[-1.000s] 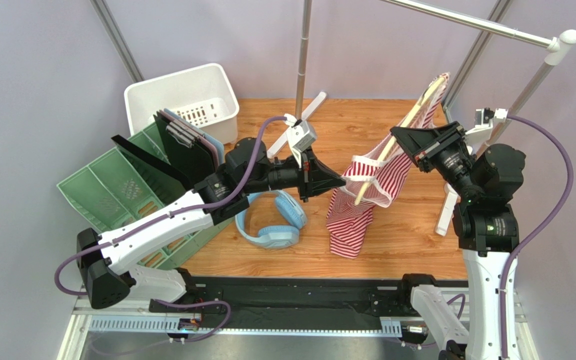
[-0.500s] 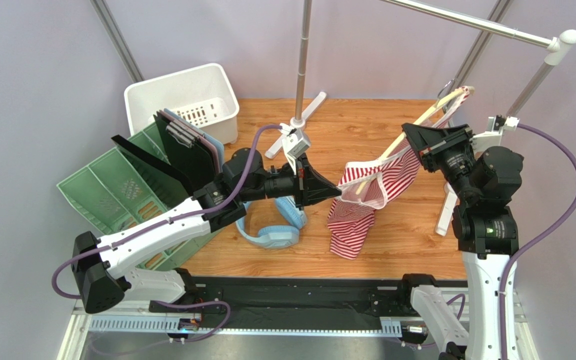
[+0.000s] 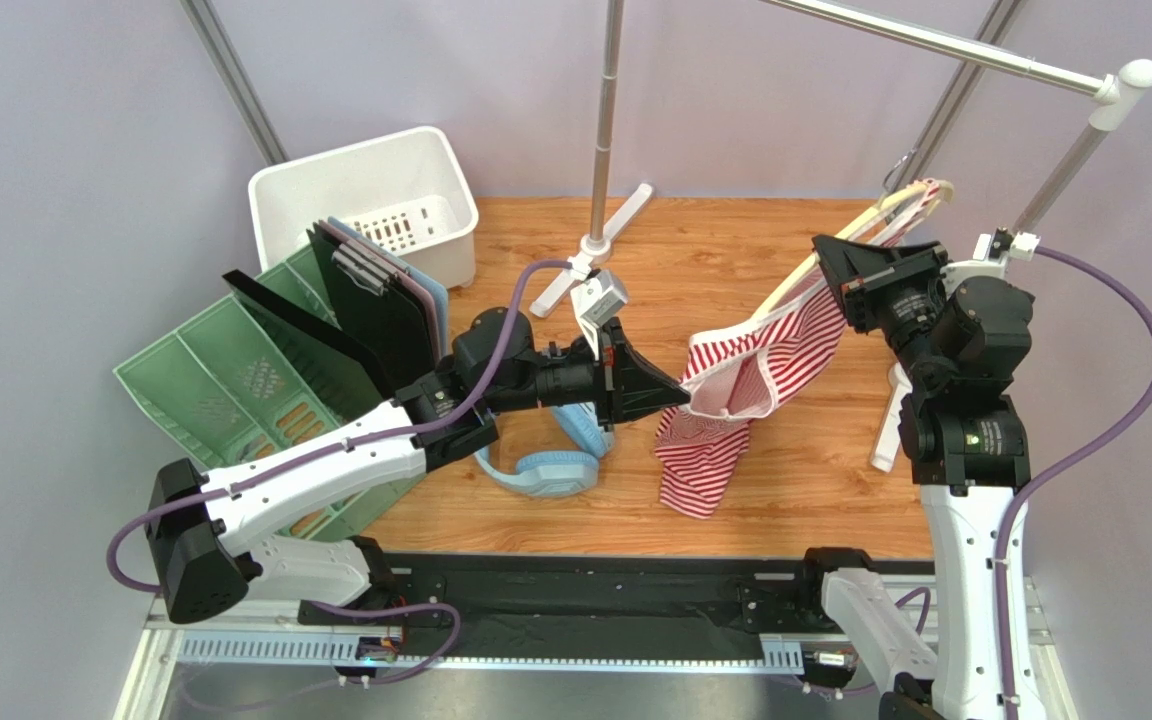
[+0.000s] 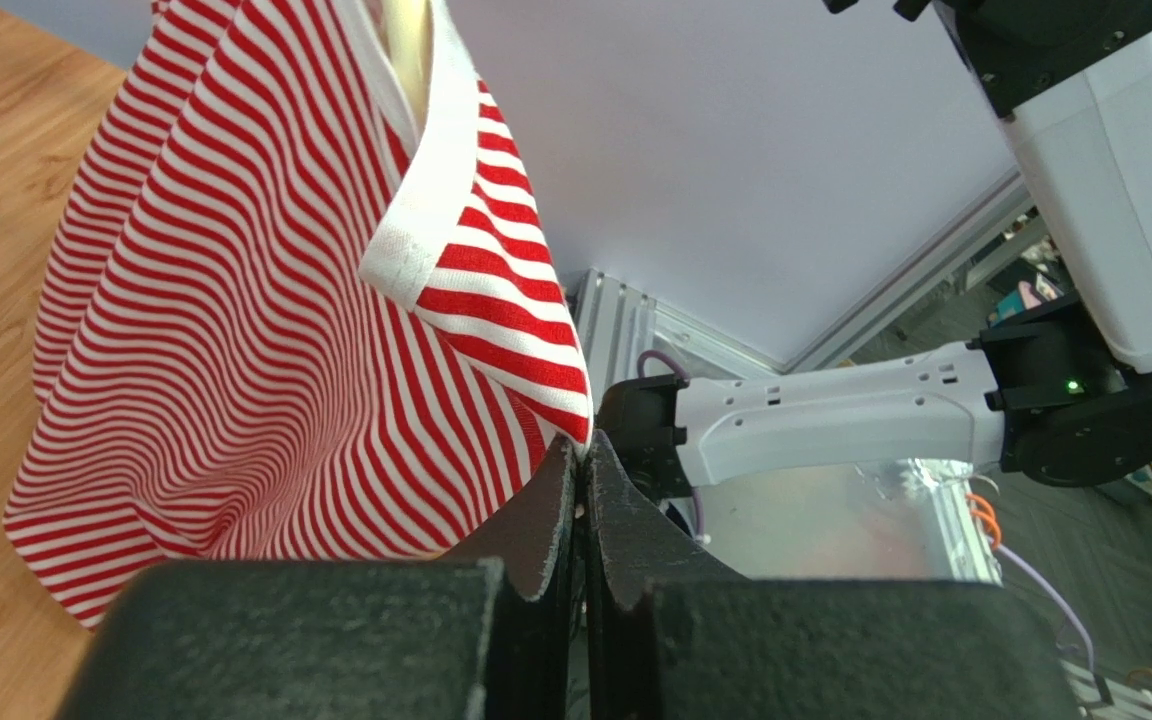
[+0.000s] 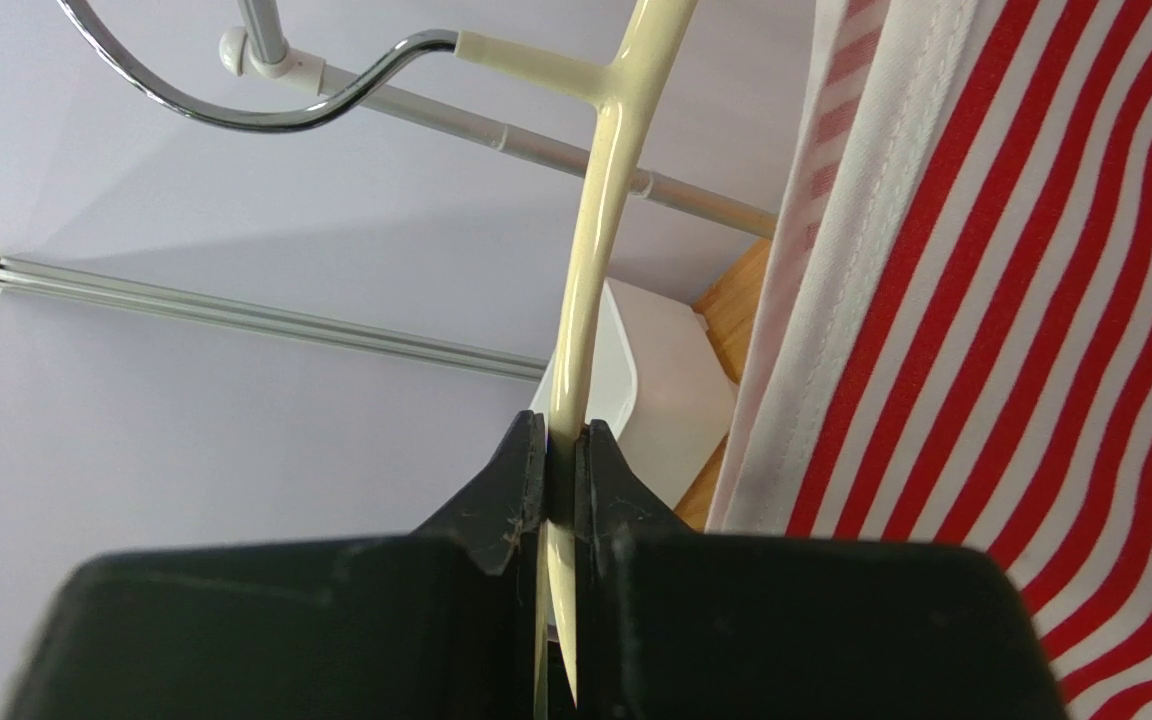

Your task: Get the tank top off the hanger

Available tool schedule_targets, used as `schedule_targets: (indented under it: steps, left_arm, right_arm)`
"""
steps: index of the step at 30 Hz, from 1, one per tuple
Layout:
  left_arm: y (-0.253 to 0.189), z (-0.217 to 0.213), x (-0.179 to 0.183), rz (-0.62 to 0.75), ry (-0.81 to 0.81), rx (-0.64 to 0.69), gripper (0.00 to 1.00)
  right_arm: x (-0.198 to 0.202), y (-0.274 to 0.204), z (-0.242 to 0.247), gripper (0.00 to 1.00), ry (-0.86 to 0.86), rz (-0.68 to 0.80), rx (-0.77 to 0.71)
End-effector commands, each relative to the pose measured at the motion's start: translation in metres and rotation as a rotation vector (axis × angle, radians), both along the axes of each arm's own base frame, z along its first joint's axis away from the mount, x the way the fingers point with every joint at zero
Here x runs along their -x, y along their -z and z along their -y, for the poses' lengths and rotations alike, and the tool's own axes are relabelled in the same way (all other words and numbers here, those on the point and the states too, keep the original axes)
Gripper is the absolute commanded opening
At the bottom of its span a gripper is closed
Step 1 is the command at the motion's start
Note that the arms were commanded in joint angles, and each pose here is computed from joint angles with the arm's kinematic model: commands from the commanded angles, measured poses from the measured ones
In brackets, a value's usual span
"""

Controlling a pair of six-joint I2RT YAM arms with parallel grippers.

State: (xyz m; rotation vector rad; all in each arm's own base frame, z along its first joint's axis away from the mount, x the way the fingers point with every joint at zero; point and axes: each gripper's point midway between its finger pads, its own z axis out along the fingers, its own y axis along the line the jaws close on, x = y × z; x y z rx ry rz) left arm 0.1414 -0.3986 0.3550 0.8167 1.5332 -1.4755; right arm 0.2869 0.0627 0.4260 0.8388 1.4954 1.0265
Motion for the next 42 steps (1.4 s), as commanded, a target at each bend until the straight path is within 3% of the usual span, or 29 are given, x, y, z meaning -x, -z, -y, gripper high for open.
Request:
schedule_targets:
  steps: [1, 7, 16, 28, 42]
  left_arm:
    - [0.013, 0.001, 0.006, -0.008, 0.014, -0.025, 0.0]
    - [0.043, 0.0, 0.001, -0.05, -0.02, -0.066, 0.0]
    - [0.083, 0.004, -0.021, -0.105, -0.121, -0.189, 0.0]
    - [0.083, 0.02, -0.045, -0.139, -0.16, -0.235, 0.0]
    - [0.096, 0.011, -0.057, -0.222, -0.15, -0.298, 0.01]
  right_arm:
    - [0.006, -0.05, 0.014, 0.0, 0.079, 0.176, -0.038]
    - [0.019, -0.062, 0.018, 0.0, 0.11, 0.199, -0.117]
    - [0.032, -0.074, -0.003, 0.0, -0.019, 0.226, -0.194]
    - [0.051, -0.06, -0.027, 0.0, -0.176, 0.187, -0.305]
    - [0.054, -0.045, -0.036, 0.0, -0.225, 0.145, -0.306]
